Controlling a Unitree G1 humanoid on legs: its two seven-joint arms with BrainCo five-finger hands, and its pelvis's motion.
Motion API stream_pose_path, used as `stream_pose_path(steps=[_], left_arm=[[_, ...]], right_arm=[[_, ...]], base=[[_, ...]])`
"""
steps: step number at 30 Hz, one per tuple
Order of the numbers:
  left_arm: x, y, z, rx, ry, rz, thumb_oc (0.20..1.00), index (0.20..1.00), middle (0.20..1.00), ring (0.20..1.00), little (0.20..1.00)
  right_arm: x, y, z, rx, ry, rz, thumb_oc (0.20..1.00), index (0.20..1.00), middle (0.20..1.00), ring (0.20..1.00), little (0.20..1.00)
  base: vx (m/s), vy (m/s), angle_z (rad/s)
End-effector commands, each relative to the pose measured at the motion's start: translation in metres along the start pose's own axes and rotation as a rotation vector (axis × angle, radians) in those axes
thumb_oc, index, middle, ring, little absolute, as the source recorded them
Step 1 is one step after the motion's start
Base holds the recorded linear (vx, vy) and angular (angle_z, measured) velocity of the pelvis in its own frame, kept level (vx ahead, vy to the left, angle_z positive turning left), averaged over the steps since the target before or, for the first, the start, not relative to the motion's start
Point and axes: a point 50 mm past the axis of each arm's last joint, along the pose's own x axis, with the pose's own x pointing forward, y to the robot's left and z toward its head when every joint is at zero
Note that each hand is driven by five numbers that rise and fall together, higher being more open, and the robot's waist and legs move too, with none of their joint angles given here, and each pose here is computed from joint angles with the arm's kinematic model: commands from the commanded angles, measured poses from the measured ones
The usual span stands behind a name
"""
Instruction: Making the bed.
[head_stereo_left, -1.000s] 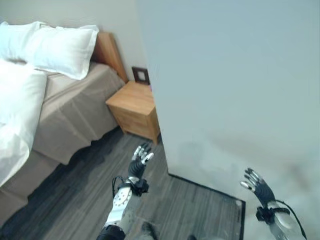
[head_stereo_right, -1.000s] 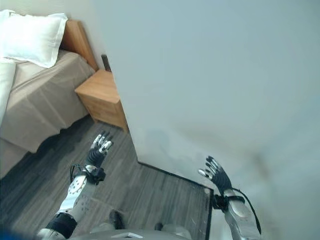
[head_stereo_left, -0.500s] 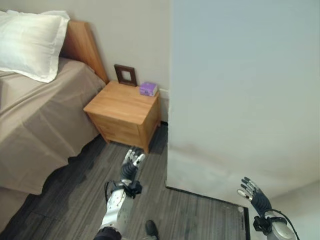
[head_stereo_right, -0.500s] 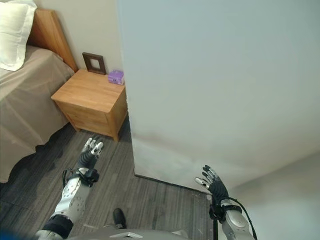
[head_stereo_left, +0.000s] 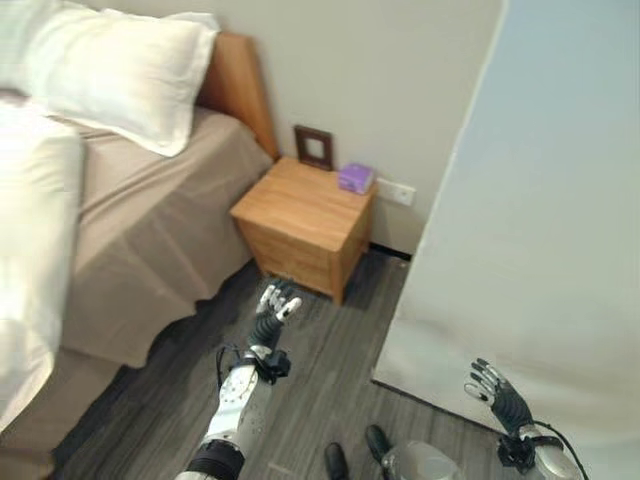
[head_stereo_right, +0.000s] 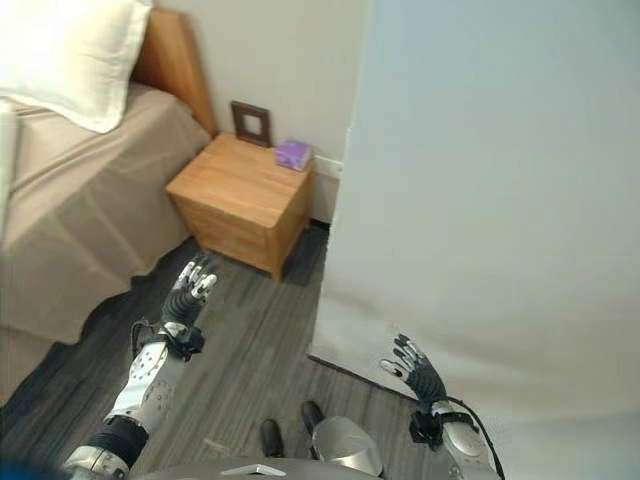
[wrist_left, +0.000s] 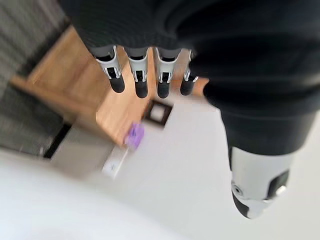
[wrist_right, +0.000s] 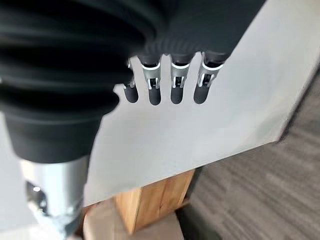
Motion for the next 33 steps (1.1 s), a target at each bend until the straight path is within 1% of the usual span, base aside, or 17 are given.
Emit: stream_pose_path(steps=[1, 4, 7, 14, 21, 23, 28, 29, 33], left_arm=[[0.001, 0.005, 0.016, 0.014, -0.087, -0.014, 1.000, 1.000, 1.000, 1.000, 1.000], [0.000, 0.009, 0.016, 0.011, -0.088, 0.009, 1.000, 1.000, 1.000, 1.000, 1.000], [-0.002, 0.017, 0.019, -0.017, -0.108, 0.068, 1.000, 1.000, 1.000, 1.000, 1.000], [-0.004, 0.021, 0.018, -0.032, -0.117, 0.101, 1.000, 1.000, 1.000, 1.000, 1.000], [-0.008, 0.024, 0.017, -0.002, -0.102, 0.097, 1.000, 1.000, 1.000, 1.000, 1.000], [-0.010, 0.027, 0.016, 0.004, -0.096, 0.106, 1.000, 1.000, 1.000, 1.000, 1.000], [-0.010, 0.028, 0.015, 0.009, -0.093, 0.115, 1.000, 1.000, 1.000, 1.000, 1.000], [-0.011, 0.046, 0.044, -0.020, -0.219, 0.207, 1.000, 1.000, 1.000, 1.000, 1.000], [-0.020, 0.047, 0.029, -0.144, -0.192, 0.256, 1.000, 1.000, 1.000, 1.000, 1.000]], right_arm=[[0.014, -0.008, 0.040, -0.086, -0.146, 0.018, 1.000, 1.000, 1.000, 1.000, 1.000], [0.015, -0.012, 0.048, -0.094, -0.175, 0.011, 1.000, 1.000, 1.000, 1.000, 1.000], [0.018, -0.012, 0.063, -0.086, -0.236, 0.011, 1.000, 1.000, 1.000, 1.000, 1.000], [0.013, -0.005, 0.056, 0.029, -0.238, 0.033, 1.000, 1.000, 1.000, 1.000, 1.000], [0.016, 0.005, 0.054, 0.049, -0.231, 0.065, 1.000, 1.000, 1.000, 1.000, 1.000], [0.018, 0.010, 0.056, 0.030, -0.233, 0.091, 1.000, 1.000, 1.000, 1.000, 1.000], [0.017, 0.011, 0.055, 0.009, -0.230, 0.092, 1.000, 1.000, 1.000, 1.000, 1.000], [-0.001, -0.022, 0.084, 0.230, -0.461, -0.176, 1.000, 1.000, 1.000, 1.000, 1.000], [0.001, -0.024, 0.083, 0.260, -0.454, -0.185, 1.000, 1.000, 1.000, 1.000, 1.000]], base=[[-0.08, -0.212, 0.67], [-0.11, -0.109, 0.65], [-0.16, -0.056, 0.54], [-0.03, 0.058, 0.29], [0.00, 0.127, -0.04], [0.00, 0.156, -0.02], [0.00, 0.086, -0.03], [0.03, 0.018, -0.04], [0.06, 0.020, -0.01]])
